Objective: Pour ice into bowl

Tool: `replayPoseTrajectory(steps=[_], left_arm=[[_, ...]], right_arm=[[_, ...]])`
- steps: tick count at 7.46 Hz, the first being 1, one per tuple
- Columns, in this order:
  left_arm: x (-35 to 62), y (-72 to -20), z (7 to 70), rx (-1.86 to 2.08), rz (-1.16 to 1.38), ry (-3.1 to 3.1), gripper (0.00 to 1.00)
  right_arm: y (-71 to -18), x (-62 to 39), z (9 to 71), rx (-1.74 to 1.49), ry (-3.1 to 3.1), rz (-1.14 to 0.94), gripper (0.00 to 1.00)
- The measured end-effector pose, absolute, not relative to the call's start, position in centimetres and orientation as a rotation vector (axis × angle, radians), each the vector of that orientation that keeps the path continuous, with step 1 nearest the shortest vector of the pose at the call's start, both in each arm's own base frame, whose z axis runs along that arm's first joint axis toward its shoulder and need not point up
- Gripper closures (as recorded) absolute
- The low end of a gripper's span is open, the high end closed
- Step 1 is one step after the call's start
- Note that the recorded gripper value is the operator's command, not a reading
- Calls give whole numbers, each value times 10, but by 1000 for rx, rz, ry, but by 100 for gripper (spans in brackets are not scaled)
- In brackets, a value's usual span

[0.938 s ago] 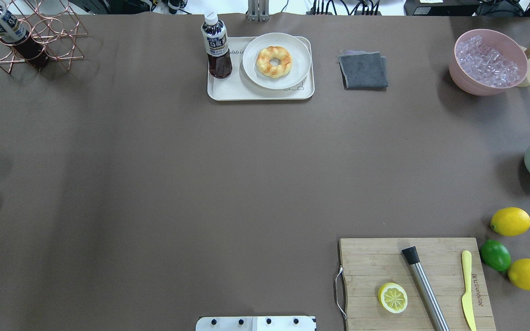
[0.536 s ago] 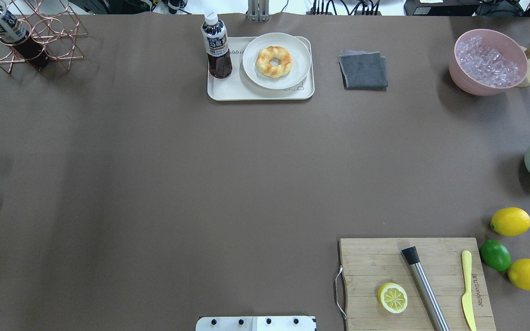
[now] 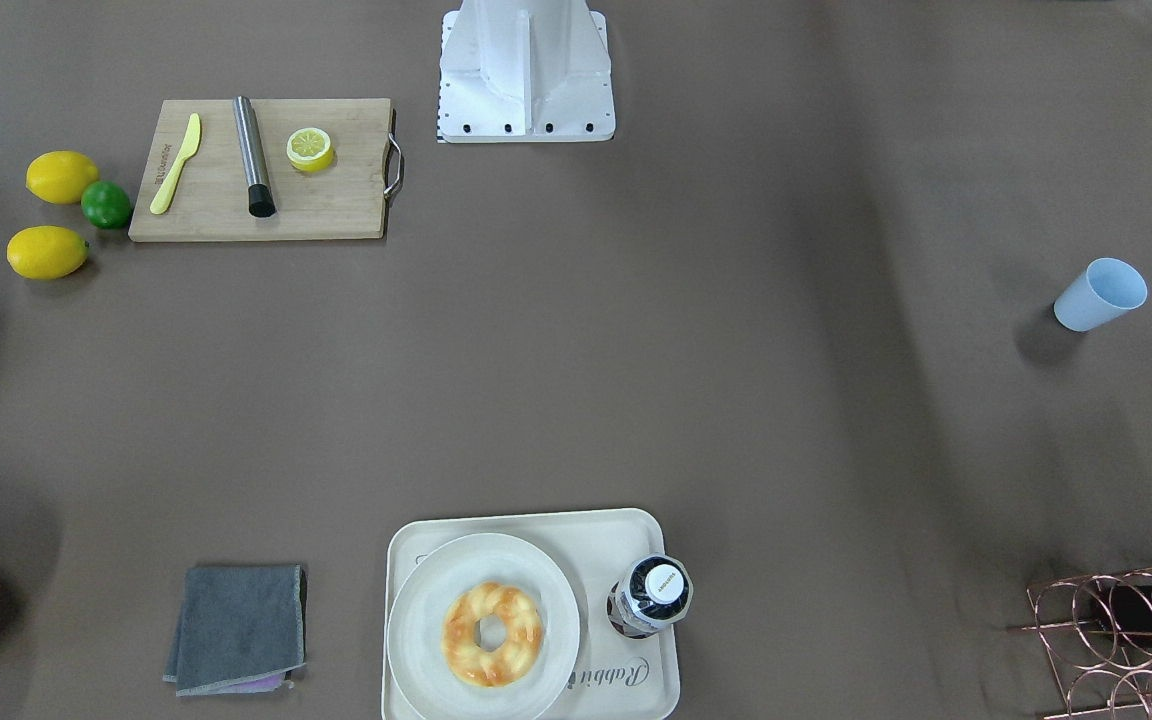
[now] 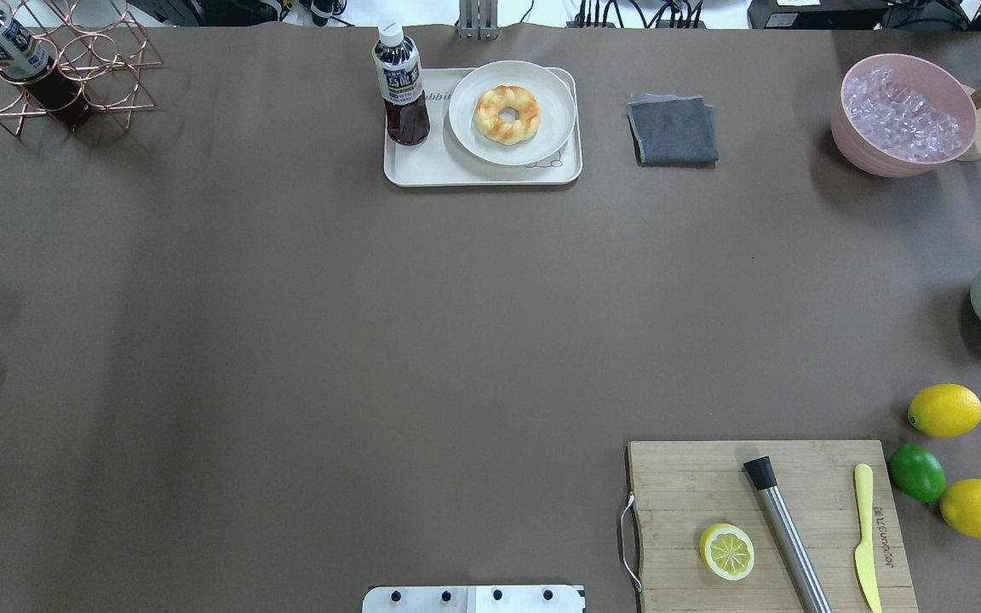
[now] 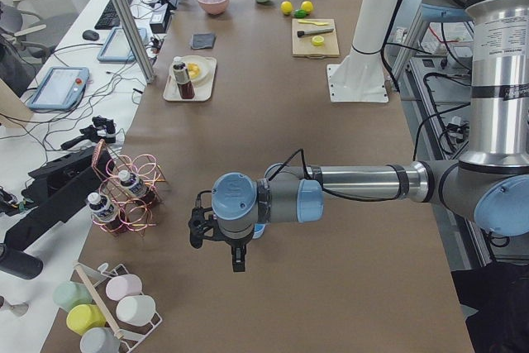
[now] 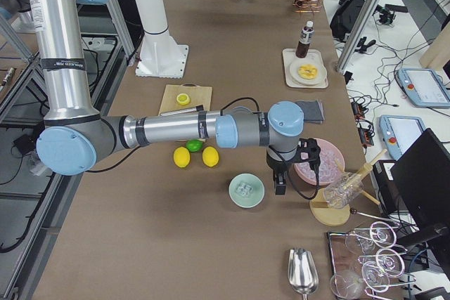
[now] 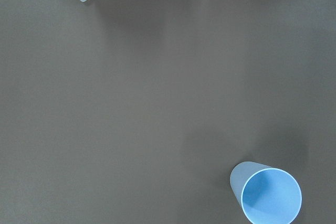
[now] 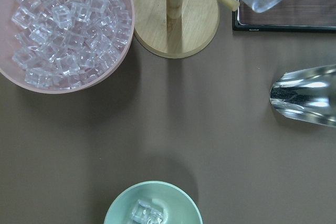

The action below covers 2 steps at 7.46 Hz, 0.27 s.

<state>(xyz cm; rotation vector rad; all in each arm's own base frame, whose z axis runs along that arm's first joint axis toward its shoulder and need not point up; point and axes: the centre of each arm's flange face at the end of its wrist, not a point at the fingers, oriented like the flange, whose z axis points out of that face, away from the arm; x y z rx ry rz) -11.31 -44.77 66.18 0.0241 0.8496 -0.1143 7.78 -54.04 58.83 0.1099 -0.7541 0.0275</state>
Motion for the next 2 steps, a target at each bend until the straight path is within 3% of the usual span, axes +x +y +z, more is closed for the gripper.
replayPoseTrajectory(steps=[2], left_arm=[[-113, -446, 663, 22, -115, 849, 3]], right_arm=[[-540, 74, 598, 110, -756, 19, 1]])
